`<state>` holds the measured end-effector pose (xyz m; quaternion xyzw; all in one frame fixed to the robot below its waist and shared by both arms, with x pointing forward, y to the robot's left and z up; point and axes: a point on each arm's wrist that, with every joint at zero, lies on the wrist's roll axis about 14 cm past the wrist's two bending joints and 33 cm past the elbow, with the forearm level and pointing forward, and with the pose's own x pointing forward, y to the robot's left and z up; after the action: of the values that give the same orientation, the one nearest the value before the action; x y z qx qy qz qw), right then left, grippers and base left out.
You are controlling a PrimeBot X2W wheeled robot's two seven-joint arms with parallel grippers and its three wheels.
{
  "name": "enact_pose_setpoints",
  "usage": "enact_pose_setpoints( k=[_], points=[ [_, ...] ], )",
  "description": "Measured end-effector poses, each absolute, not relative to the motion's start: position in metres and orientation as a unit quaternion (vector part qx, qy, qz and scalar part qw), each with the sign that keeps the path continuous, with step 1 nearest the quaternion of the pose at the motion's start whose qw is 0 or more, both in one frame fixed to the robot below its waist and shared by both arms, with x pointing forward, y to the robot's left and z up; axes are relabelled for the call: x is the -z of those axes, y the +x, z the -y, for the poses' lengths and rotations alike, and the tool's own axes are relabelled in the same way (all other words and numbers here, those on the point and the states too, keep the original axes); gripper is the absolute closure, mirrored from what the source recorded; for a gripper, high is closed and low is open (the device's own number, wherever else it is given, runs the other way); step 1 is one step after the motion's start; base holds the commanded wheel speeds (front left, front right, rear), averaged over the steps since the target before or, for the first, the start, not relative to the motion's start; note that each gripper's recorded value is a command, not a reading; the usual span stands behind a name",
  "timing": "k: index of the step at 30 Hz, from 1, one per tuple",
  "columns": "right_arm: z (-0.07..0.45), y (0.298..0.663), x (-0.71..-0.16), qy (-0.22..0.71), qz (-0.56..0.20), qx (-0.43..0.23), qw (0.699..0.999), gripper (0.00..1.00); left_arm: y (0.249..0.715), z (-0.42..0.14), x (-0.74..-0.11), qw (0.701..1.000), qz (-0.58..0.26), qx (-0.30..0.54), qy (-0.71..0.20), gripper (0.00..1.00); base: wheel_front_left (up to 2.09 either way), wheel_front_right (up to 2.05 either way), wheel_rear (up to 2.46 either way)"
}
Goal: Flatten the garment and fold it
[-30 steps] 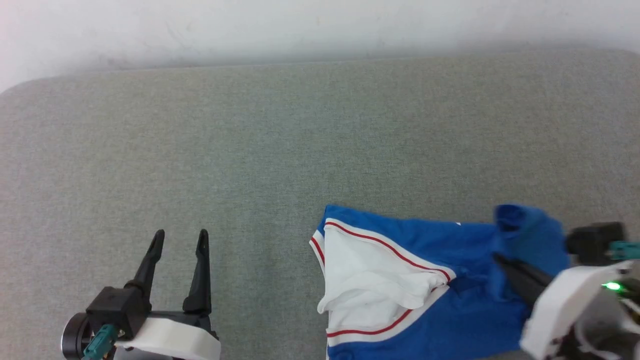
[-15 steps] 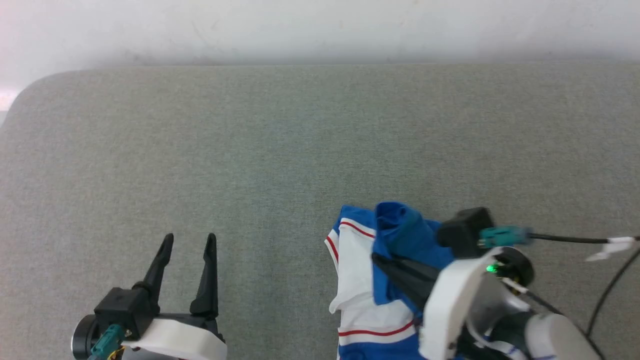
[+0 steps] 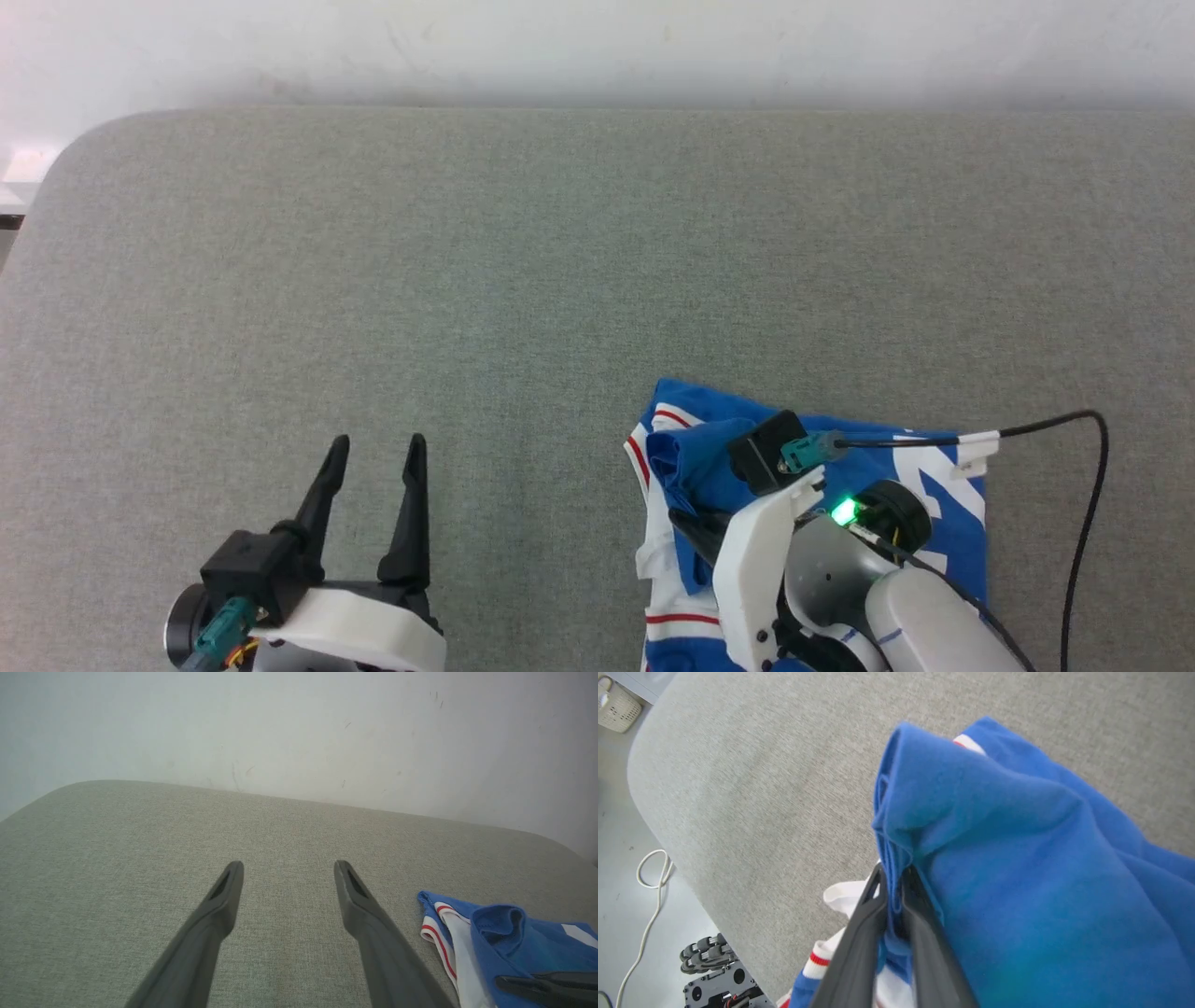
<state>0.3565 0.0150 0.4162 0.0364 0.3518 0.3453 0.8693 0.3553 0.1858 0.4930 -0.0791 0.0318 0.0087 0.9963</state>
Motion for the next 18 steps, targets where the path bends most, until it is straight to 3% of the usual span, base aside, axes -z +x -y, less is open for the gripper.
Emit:
enact_pose_setpoints(
  k=[1,2,10,14,18],
  points=[
    [-0.014,0.356,-0.412,0.033,-0.356,-0.343,0.869,0.50,0.355,-0.185,-0.492,0.996,-0.033,-0.008,-0.081,0.00,0.00,0.00,0.00],
    [-0.014,0.356,-0.409,0.031,-0.359,-0.340,0.869,0.00,0.356,-0.184,-0.491,0.996,-0.034,-0.008,-0.084,0.00,0.00,0.00,0.00],
    [0.010,0.390,-0.450,0.091,-0.282,-0.299,0.907,0.00,0.362,-0.181,-0.489,0.996,-0.034,0.000,-0.081,0.00,0.00,0.00,0.00],
    [0.087,0.406,-0.468,0.084,-0.240,-0.204,0.945,0.00,0.366,-0.177,-0.491,0.996,-0.030,0.008,-0.079,0.00,0.00,0.00,0.00],
    [0.172,0.390,-0.460,0.072,-0.249,-0.088,0.962,0.00,0.369,-0.171,-0.490,0.996,-0.031,0.017,-0.080,0.00,0.00,0.00,0.00]
  ],
)
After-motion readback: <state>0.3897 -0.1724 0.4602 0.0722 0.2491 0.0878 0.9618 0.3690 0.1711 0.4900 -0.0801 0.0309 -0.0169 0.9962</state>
